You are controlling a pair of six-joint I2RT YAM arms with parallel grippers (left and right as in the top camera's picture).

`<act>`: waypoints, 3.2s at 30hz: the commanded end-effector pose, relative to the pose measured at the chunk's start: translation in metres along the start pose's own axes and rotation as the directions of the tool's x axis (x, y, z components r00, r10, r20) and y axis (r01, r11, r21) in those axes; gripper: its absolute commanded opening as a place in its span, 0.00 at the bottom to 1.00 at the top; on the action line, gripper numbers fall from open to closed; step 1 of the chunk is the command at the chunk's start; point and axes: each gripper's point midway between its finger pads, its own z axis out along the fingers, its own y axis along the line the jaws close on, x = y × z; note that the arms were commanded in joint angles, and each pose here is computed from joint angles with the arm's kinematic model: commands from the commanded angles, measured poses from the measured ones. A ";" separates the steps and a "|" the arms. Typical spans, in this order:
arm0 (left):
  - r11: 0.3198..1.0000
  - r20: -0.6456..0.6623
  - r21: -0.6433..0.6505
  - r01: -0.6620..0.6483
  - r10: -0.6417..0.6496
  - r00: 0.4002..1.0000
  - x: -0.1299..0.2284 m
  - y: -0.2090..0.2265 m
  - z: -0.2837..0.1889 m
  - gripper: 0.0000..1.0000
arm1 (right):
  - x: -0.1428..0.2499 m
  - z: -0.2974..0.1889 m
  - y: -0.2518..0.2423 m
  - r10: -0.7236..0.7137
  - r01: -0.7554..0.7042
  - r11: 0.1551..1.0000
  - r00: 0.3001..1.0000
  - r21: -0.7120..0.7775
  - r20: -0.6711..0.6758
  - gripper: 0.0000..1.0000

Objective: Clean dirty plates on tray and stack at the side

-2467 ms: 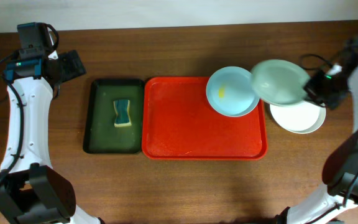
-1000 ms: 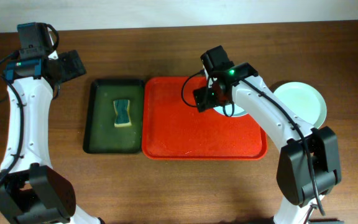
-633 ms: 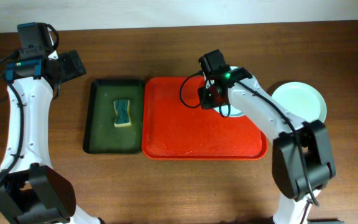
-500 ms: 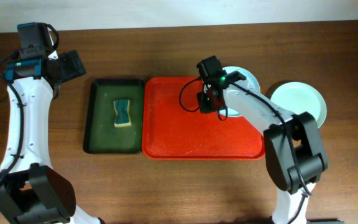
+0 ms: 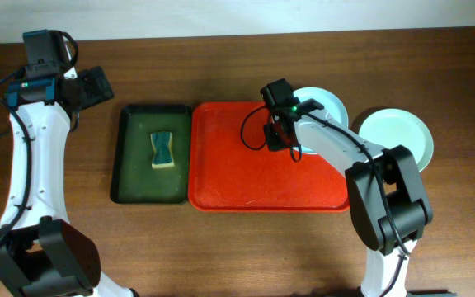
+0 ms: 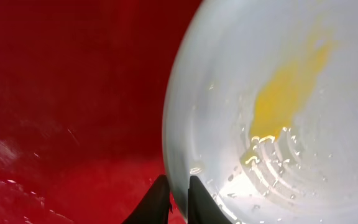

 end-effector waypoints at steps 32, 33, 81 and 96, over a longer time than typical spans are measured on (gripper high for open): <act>1.000 0.025 0.001 -0.010 0.010 1.000 -0.007 0.000 -0.007 0.99 | 0.001 -0.048 -0.086 0.401 -0.436 0.862 0.899 -0.260 -0.177 0.99; 1.000 0.025 0.001 -0.010 0.010 1.000 -0.007 0.000 -0.007 0.99 | 0.002 -0.048 -0.086 0.400 -0.436 0.862 0.898 -0.258 -0.182 0.97; 1.000 0.025 0.001 -0.010 0.010 1.000 -0.007 0.000 -0.007 1.00 | 0.056 -0.033 -0.078 0.299 -0.330 0.942 0.904 -0.055 -0.305 0.44; 1.000 0.025 0.001 -0.010 0.010 1.000 -0.007 0.000 -0.007 0.99 | 0.075 -0.013 -0.069 0.346 -0.375 0.926 0.883 -0.036 -0.318 0.06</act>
